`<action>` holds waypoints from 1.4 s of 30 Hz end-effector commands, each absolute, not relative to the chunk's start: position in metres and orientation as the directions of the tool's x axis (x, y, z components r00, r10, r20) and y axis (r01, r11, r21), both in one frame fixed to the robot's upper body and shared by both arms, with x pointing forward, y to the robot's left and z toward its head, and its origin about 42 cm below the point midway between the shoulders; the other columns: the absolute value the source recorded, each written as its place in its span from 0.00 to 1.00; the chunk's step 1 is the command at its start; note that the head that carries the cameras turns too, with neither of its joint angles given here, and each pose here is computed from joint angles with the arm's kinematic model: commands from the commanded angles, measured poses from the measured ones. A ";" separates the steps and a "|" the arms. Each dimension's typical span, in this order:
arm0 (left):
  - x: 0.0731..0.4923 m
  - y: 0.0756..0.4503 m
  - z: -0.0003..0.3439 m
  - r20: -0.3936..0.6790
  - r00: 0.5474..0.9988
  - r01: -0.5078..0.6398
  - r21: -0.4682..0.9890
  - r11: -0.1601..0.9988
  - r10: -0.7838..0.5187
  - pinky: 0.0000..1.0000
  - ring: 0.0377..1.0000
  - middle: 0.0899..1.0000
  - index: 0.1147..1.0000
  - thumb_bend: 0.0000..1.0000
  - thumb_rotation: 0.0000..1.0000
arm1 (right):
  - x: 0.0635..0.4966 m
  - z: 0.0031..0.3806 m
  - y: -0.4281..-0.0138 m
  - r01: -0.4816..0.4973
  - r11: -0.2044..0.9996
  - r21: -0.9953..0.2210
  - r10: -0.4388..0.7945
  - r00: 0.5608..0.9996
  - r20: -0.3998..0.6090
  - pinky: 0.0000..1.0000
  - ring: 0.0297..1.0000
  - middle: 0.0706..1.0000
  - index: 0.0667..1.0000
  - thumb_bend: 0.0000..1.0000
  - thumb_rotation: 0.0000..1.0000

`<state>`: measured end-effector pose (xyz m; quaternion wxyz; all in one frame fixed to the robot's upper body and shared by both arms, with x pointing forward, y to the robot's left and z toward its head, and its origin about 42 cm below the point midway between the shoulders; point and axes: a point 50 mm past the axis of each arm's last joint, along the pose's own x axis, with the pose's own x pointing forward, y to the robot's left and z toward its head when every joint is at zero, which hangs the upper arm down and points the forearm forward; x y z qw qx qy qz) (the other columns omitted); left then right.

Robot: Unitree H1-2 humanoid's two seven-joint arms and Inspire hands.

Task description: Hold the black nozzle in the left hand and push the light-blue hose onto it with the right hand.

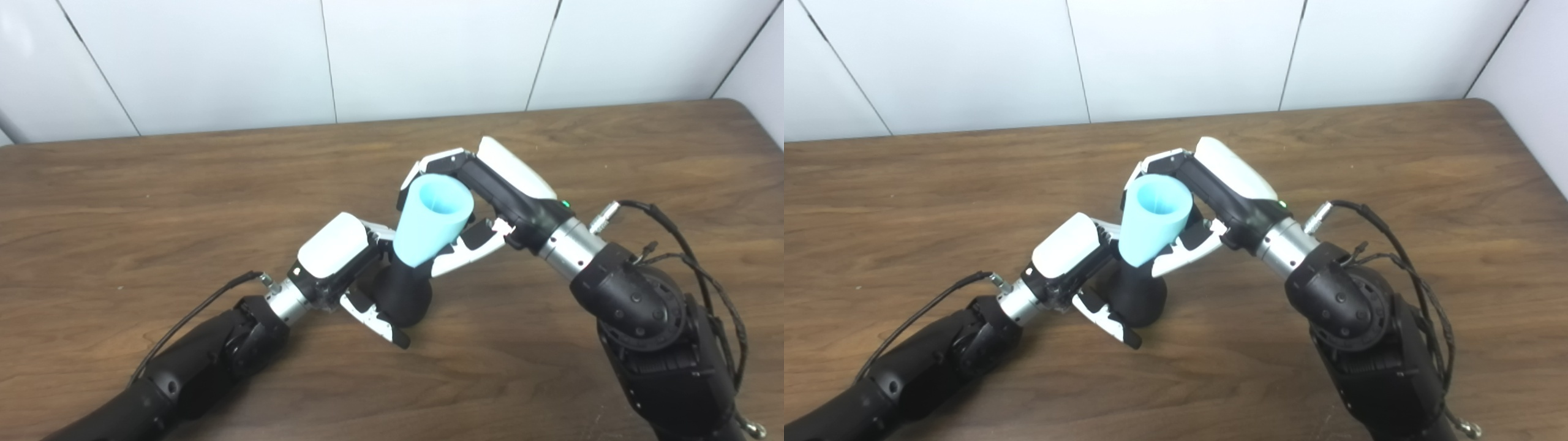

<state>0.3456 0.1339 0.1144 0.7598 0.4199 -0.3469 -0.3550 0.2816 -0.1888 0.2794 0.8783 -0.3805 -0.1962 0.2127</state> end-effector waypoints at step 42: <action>0.274 0.126 0.044 0.108 0.533 0.435 0.816 0.381 -0.839 0.39 0.48 0.44 0.41 0.52 0.00 | 0.276 0.285 -0.179 -0.226 0.580 -0.783 0.590 0.779 0.212 0.09 0.12 0.43 0.45 0.53 0.00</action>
